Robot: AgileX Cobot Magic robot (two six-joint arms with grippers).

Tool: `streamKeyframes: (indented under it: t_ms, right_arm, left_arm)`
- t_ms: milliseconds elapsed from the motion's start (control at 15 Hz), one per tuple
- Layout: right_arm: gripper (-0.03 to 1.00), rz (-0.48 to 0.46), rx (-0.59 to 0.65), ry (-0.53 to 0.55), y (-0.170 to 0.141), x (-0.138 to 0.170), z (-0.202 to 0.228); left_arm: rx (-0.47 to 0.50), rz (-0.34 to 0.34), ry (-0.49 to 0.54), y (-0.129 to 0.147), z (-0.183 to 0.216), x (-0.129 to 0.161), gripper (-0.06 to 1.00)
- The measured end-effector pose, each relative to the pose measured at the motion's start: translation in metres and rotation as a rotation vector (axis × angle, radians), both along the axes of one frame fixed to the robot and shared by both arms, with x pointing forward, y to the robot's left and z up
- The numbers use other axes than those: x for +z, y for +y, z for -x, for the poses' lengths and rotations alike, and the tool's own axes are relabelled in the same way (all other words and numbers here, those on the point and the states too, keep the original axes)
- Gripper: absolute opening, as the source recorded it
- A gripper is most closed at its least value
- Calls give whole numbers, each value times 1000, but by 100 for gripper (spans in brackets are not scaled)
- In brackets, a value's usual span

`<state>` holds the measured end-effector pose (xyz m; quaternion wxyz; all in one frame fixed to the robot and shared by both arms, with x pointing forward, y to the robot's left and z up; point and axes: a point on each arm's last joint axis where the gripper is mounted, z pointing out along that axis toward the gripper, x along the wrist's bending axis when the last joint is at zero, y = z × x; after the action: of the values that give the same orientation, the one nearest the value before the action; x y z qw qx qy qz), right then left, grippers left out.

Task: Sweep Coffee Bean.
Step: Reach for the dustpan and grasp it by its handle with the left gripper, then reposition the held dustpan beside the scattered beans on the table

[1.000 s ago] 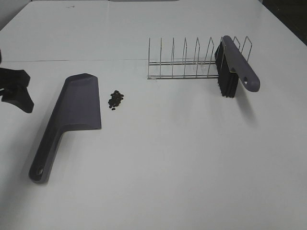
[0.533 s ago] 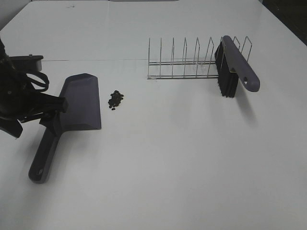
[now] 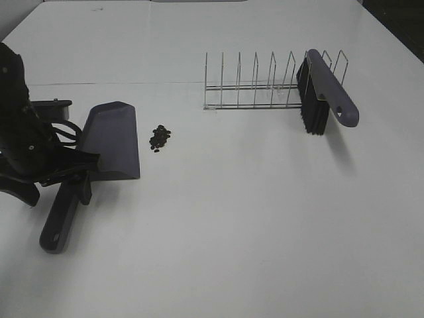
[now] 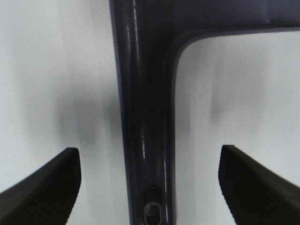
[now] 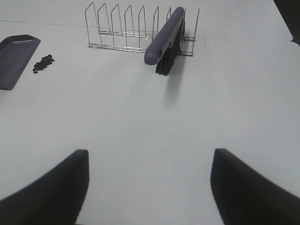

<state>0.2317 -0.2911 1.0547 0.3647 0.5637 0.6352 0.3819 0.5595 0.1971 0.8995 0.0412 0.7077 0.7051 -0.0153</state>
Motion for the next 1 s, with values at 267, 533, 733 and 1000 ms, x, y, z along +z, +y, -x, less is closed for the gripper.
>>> streamKeyframes:
  t_ms: [267,533,733,1000]
  right_arm:
    - [61,0,0,0,0,0,0]
    - [61,0,0,0,0,0,0]
    - [61,0,0,0,0,0,0]
    - [61,0,0,0,0,0,0]
  left_arm:
    - [2,-19,55,-2,-7,-29,72]
    - [-4,-38,79,-1,-9,-31,53]
    - [26,-40,97,-1,-8,-31,32]
    - [41,-43,129,0,-3,-25,32]
